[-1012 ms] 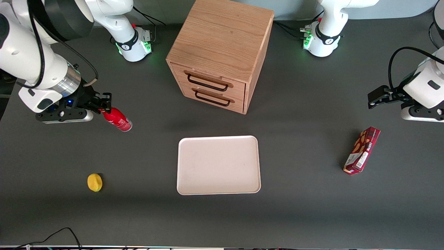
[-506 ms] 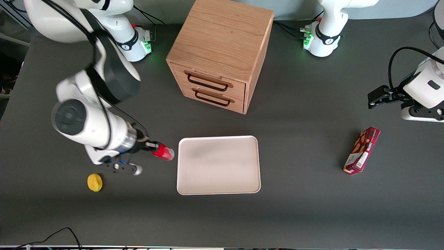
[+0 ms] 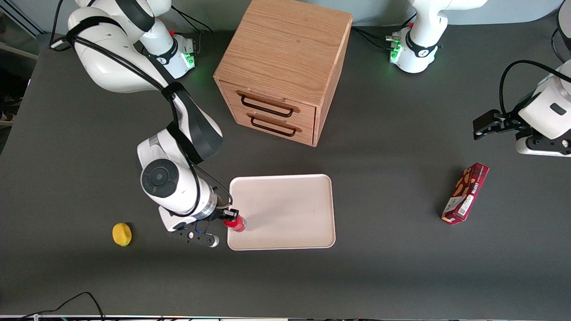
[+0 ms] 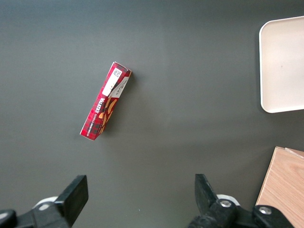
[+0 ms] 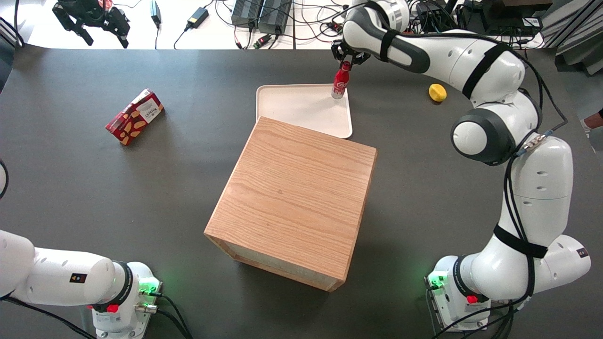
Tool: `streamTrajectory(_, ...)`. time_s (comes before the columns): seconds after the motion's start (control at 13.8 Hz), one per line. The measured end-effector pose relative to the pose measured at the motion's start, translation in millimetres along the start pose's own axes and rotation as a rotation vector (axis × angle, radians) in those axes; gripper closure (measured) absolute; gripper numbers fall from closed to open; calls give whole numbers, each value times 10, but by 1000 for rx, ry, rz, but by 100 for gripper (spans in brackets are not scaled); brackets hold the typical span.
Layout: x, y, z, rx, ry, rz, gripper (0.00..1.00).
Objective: Place coke bottle on tray
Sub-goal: 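Set the bottle upright on the tray and open the right gripper, then withdraw the right gripper away from the bottle on the tray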
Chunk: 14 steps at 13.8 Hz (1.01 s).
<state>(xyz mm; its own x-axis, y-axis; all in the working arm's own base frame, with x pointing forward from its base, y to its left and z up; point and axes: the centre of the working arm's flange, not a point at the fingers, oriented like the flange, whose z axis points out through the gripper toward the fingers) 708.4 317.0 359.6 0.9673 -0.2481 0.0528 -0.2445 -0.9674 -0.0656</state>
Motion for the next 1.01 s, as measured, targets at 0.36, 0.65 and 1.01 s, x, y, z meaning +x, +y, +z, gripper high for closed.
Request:
streamTrajectory(0.36, 4, -25, 167, -3, -1, 1, 62)
streamTrajectory(0.65, 55, 0, 70, -27, 34, -9, 19)
streamTrajectory(1.01, -12, 622, -1586, -119, -19, -92, 0)
